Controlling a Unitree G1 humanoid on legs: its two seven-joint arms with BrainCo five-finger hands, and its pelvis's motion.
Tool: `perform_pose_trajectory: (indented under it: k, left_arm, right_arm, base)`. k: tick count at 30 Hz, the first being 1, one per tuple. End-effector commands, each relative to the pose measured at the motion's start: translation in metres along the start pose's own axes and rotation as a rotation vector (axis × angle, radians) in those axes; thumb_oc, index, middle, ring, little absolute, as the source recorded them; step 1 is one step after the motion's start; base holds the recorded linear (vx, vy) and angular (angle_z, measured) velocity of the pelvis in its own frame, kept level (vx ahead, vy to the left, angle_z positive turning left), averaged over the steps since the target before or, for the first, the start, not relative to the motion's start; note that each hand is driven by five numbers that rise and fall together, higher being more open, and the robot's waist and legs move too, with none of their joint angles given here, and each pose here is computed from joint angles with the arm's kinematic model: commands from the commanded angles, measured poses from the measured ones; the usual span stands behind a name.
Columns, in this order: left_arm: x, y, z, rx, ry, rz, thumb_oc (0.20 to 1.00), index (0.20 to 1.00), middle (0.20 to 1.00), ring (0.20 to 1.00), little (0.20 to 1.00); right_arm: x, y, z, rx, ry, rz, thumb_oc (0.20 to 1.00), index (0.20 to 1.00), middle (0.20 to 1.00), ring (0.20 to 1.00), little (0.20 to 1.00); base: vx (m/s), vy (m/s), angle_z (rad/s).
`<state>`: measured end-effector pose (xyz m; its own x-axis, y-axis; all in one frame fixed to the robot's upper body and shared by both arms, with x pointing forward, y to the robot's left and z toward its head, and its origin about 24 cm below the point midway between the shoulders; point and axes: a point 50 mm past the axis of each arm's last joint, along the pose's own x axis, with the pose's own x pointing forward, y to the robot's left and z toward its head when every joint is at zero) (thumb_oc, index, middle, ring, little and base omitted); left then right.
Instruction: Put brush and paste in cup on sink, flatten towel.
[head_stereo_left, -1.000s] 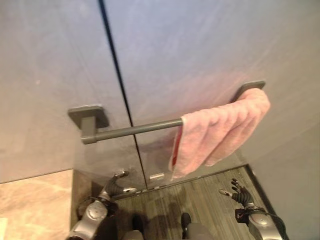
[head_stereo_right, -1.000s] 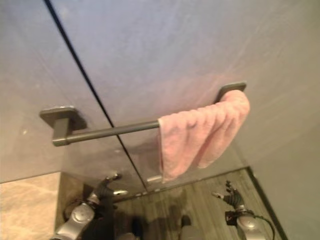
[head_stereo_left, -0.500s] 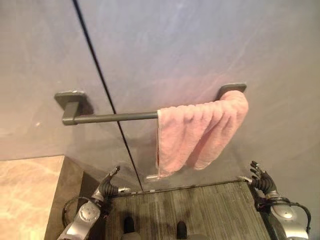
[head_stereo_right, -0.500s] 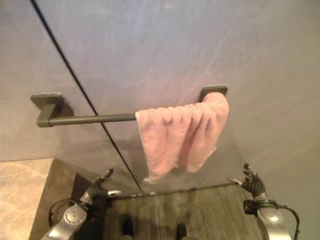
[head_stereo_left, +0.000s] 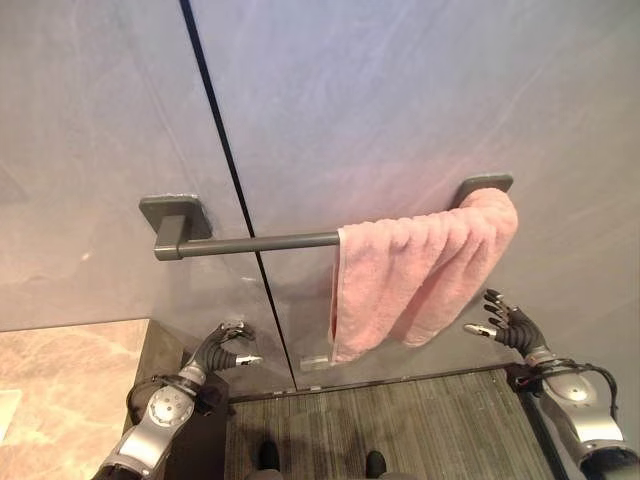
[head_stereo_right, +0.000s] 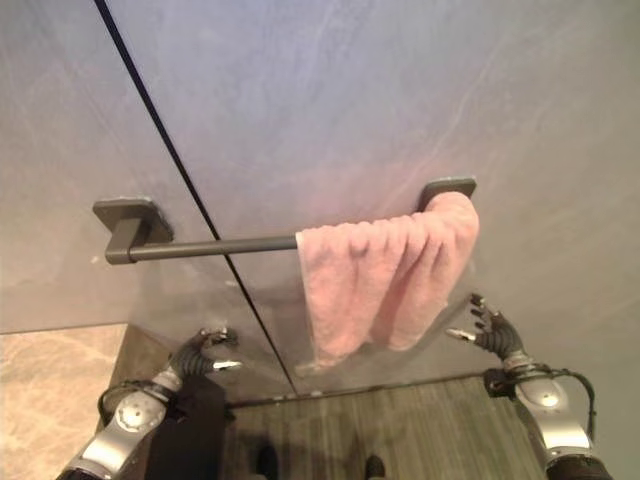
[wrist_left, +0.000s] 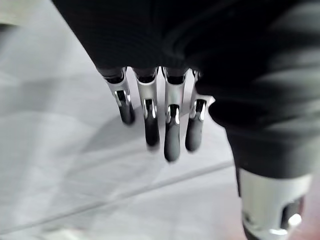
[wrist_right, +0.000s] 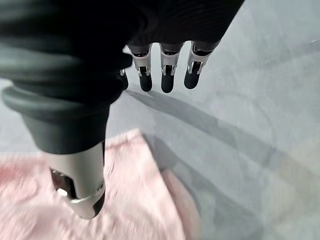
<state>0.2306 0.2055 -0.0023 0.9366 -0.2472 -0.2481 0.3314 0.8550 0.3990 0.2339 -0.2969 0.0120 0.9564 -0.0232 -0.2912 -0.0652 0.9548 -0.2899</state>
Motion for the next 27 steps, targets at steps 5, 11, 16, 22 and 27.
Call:
perform_pose_trajectory:
  k: [5,11,16,22,27]
  left_arm:
    - [0.034,-0.005,0.077,0.013,-0.344,-0.101,1.000,1.000,1.000,1.000,1.000]
    - [0.039,-0.016,0.096,0.002,-0.412,-0.171,1.000,1.000,1.000,1.000,1.000]
    - [0.040,-0.022,0.098,0.005,-0.418,-0.204,1.000,1.000,1.000,1.000,1.000]
    - [0.043,-0.037,0.109,0.034,-0.457,-0.281,1.000,1.000,1.000,1.000,1.000]
    - [0.048,-0.053,0.108,0.047,-0.444,-0.318,1.000,1.000,1.000,1.000,1.000]
  right_arm:
    - [0.027,0.029,0.073,0.083,-0.276,0.230,1.000,1.000,1.000,1.000,1.000]
    - [0.025,0.046,0.105,0.019,-0.372,0.371,1.000,1.000,1.000,1.000,1.000]
    - [0.025,0.052,0.114,0.008,-0.407,0.398,1.000,1.000,1.000,1.000,1.000]
    - [0.029,0.066,0.120,-0.026,-0.425,0.436,1.000,1.000,1.000,1.000,1.000]
    - [0.033,0.070,0.113,-0.053,-0.395,0.413,1.000,1.000,1.000,1.000,1.000]
  base:
    - [0.00,0.000,0.00]
    - [0.02,-0.018,-0.10]
    - [0.00,0.000,0.00]
    - [0.00,-0.005,0.00]
    - [0.00,0.000,0.00]
